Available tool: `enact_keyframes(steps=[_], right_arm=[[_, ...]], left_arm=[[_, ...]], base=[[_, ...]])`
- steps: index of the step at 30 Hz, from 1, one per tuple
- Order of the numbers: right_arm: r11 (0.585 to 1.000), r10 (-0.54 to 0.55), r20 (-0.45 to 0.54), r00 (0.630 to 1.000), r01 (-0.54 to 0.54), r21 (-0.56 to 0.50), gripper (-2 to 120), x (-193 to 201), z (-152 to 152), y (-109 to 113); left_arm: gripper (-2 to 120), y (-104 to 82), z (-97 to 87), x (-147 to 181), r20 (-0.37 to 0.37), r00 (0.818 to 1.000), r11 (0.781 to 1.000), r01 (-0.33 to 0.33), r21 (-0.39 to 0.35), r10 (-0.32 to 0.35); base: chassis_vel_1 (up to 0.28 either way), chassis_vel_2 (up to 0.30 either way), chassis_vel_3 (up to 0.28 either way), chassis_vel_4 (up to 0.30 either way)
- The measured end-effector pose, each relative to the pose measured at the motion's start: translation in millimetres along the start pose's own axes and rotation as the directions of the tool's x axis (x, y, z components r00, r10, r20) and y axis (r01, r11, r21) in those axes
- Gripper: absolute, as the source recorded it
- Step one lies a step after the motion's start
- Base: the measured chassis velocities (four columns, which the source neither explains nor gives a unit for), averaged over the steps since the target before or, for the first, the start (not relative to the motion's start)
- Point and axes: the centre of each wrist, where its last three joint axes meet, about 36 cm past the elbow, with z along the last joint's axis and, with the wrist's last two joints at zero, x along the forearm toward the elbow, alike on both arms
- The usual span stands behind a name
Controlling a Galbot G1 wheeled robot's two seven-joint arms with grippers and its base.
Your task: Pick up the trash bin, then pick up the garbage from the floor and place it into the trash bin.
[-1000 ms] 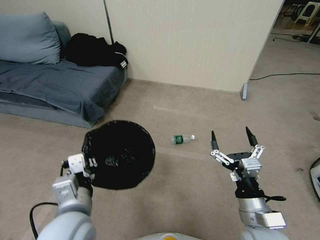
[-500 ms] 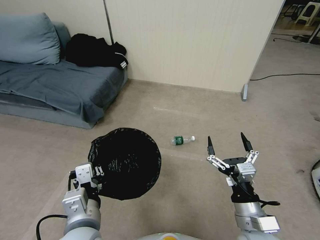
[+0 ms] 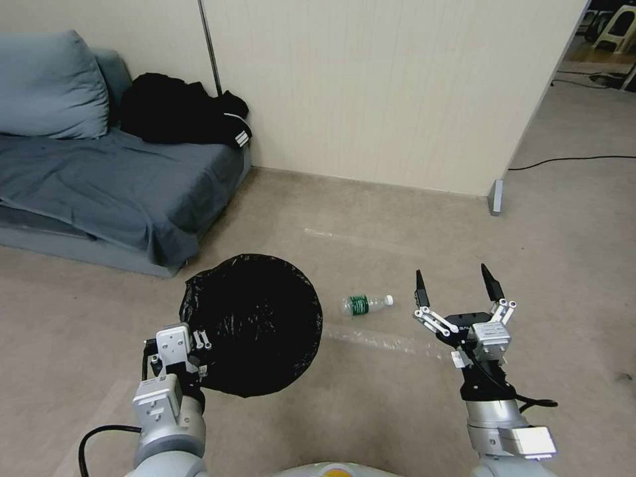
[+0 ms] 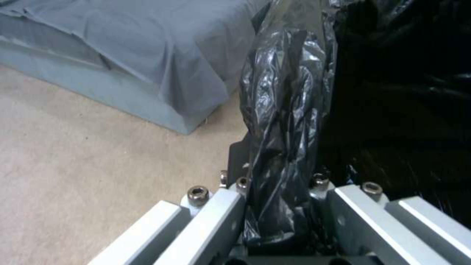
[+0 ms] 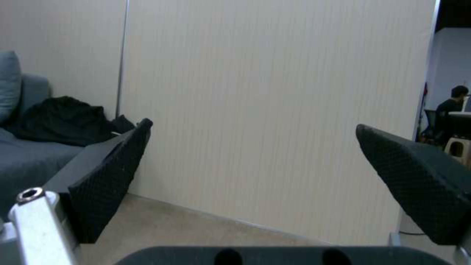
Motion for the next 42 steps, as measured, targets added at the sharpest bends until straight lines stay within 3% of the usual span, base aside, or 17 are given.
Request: enact_keyframes(steps=[18, 29, 33, 38, 40, 41, 42], right_arm=[[0.999, -0.047, 0.052, 0.998, 0.047, 0.005, 100, -1, 4, -2], [0.980, -0.178, 0.068, 0.982, 0.170, 0.106, 100, -64, 31, -45], [0.933, -0.333, -0.012, 0.943, 0.331, 0.143, 100, -114, 73, -72], [0.889, -0.418, -0.040, 0.908, 0.418, 0.186, 100, -148, 91, -83], [0.854, -0.470, -0.065, 0.880, 0.472, 0.218, 100, -169, 107, -88], [0.814, -0.523, -0.101, 0.847, 0.531, 0.236, 100, -181, 124, -91], [0.814, -0.523, -0.101, 0.847, 0.531, 0.236, 100, -181, 124, -91]], left_arm=[[1, -0.7, 1.9, -3, -0.009, 1.000, 1.000, 0.006, 0.006, -0.006], [1, 2.8, -0.8, -6, -0.007, 1.000, 1.000, 0.011, -0.015, -0.011], [1, 1.5, 6.0, -10, -0.028, 0.999, 1.000, 0.019, -0.018, -0.020], [1, -0.1, 9.8, -12, -0.037, 0.999, 0.999, 0.026, -0.021, -0.027], [1, -1.2, 12.3, -15, -0.040, 0.999, 0.999, 0.032, -0.025, -0.033], [1, -2.3, 14.7, -17, -0.043, 0.998, 0.999, 0.037, -0.031, -0.038], [1, -2.3, 14.7, -17, -0.043, 0.998, 0.999, 0.037, -0.031, -0.038]], base=[[-0.083, 0.083, 0.079, -0.080], [0.000, 0.000, 0.000, 0.000], [0.000, 0.000, 0.000, 0.000], [0.000, 0.000, 0.000, 0.000], [0.000, 0.000, 0.000, 0.000], [0.000, 0.000, 0.000, 0.000], [0.000, 0.000, 0.000, 0.000]])
